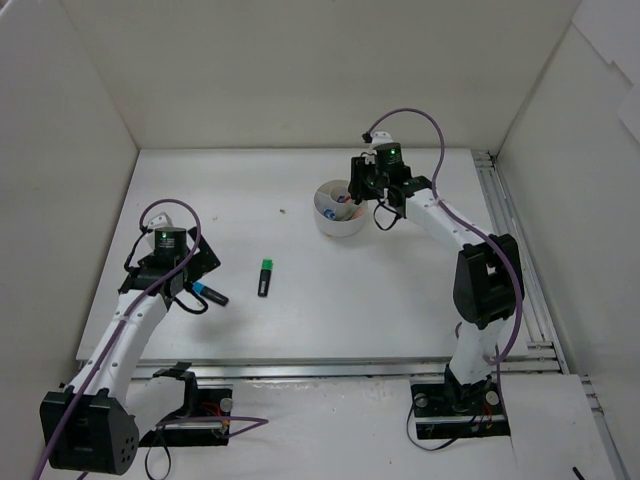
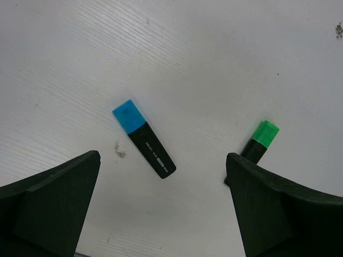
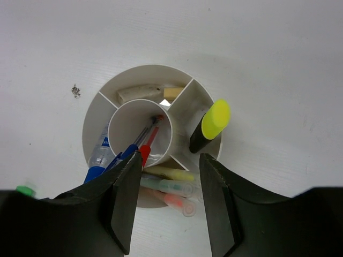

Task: Sort the stationery into containers
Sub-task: Place the stationery in the storage box, then pick up the stationery from the center of the board.

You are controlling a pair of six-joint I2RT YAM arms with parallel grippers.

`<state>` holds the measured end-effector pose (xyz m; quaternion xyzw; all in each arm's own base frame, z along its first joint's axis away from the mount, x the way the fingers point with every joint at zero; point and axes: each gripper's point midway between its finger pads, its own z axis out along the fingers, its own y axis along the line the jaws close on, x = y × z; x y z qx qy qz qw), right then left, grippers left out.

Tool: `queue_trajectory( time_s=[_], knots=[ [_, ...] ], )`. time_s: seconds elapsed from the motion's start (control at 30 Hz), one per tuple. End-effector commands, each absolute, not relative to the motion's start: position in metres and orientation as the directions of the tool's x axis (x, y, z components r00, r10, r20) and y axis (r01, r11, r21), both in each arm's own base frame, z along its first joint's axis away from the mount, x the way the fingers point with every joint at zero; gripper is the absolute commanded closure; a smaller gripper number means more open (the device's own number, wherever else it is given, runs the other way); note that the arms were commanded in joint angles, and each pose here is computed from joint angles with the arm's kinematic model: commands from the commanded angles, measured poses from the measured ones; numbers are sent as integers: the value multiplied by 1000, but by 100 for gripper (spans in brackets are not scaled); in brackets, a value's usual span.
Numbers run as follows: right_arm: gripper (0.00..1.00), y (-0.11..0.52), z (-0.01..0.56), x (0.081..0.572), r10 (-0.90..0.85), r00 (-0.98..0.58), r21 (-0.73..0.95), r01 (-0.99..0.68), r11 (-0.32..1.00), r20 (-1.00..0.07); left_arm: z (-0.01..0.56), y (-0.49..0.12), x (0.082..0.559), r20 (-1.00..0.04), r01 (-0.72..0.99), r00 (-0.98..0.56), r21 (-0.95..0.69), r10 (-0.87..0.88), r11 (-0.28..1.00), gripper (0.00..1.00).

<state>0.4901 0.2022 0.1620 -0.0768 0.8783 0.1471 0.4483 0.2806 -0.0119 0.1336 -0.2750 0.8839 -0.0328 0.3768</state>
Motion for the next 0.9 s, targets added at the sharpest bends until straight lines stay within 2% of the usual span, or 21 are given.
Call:
queue_trajectory(
  time_s=[0.0, 0.13, 0.2, 0.23, 0.67, 0.87],
  knots=[
    [55, 206, 201, 502, 17, -503, 180, -278, 944, -864, 152, -7, 285, -684, -454, -529, -273, -503, 848, 0],
    [51, 201, 208, 499, 24, -490, 173, -261, 950, -871, 146, -2, 279, -669, -501, -525, -257, -527, 826, 0],
    [37, 198, 213, 495, 30, -483, 172, -254, 952, -875, 142, 0, 277, -657, -532, -519, -253, -547, 808, 0],
    [3, 195, 212, 494, 34, -485, 173, -243, 954, -874, 140, 0, 277, -652, -537, -521, -252, -552, 805, 0],
    [2, 171, 239, 456, 65, -429, 166, -203, 965, -901, 108, 7, 274, -577, -642, -500, -254, -646, 724, 0],
    [2, 158, 242, 440, 74, -413, 157, -172, 973, -908, 89, 7, 287, -530, -689, -478, -269, -700, 673, 0]
  ],
)
